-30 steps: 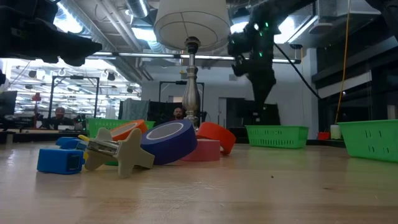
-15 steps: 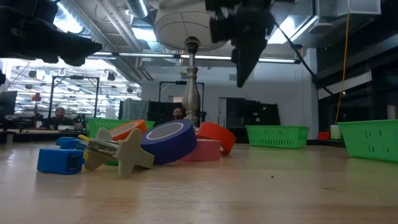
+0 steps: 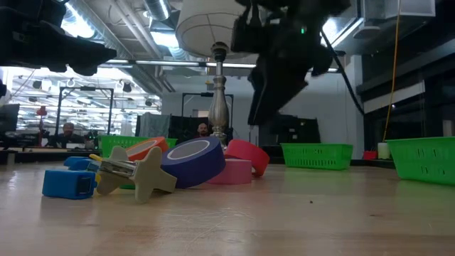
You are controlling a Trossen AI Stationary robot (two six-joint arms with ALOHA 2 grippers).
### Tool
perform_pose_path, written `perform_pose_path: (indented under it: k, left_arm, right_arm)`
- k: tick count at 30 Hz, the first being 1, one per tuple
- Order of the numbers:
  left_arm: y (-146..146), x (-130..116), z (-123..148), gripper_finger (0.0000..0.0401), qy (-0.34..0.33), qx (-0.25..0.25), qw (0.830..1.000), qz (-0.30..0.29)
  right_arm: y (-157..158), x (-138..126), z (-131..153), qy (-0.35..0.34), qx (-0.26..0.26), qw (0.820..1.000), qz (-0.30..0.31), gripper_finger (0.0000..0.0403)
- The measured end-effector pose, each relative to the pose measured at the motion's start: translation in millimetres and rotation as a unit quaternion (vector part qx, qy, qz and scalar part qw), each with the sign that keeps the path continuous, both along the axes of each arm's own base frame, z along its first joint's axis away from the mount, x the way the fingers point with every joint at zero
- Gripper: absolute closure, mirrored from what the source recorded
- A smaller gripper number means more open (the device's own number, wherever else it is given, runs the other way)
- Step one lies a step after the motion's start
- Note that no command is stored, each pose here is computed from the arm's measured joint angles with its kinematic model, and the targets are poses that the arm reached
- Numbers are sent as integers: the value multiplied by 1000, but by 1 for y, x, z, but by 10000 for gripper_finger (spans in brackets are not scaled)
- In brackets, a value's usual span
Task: Pick and place Stapler, Stapler remover, tape
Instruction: Put the red tape into the top right green bin
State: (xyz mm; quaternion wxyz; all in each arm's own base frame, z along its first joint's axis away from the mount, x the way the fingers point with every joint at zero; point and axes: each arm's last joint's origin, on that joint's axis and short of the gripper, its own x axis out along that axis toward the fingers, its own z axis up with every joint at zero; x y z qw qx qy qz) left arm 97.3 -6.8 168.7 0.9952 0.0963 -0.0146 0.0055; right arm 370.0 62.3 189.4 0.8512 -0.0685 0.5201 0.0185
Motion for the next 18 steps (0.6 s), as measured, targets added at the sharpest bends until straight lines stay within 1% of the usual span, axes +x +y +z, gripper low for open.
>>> perform_pose_path:
  k: [4,8,10,12,16,18]
  left_arm:
    - [0,0,0,244,0,0,1000,0]
    - [0,0,0,244,0,0,1000,0]
    - [0,0,0,244,0,0,1000,0]
    - [0,0,0,244,0,0,1000,0]
    - [0,0,0,244,0,0,1000,0]
    - [0,0,0,244,0,0,1000,0]
  right_arm:
    - [-2,-4,-18,-20,1,1000,16,183]
    - [-3,-10,-35,-30,-21,996,78,183]
    - [-3,-11,-39,-42,-30,994,97,183]
    - [-3,-13,-43,-50,-34,993,105,183]
    - [-4,-16,-47,-42,-36,993,107,184]
    - [-4,-16,-47,-42,-36,993,107,192]
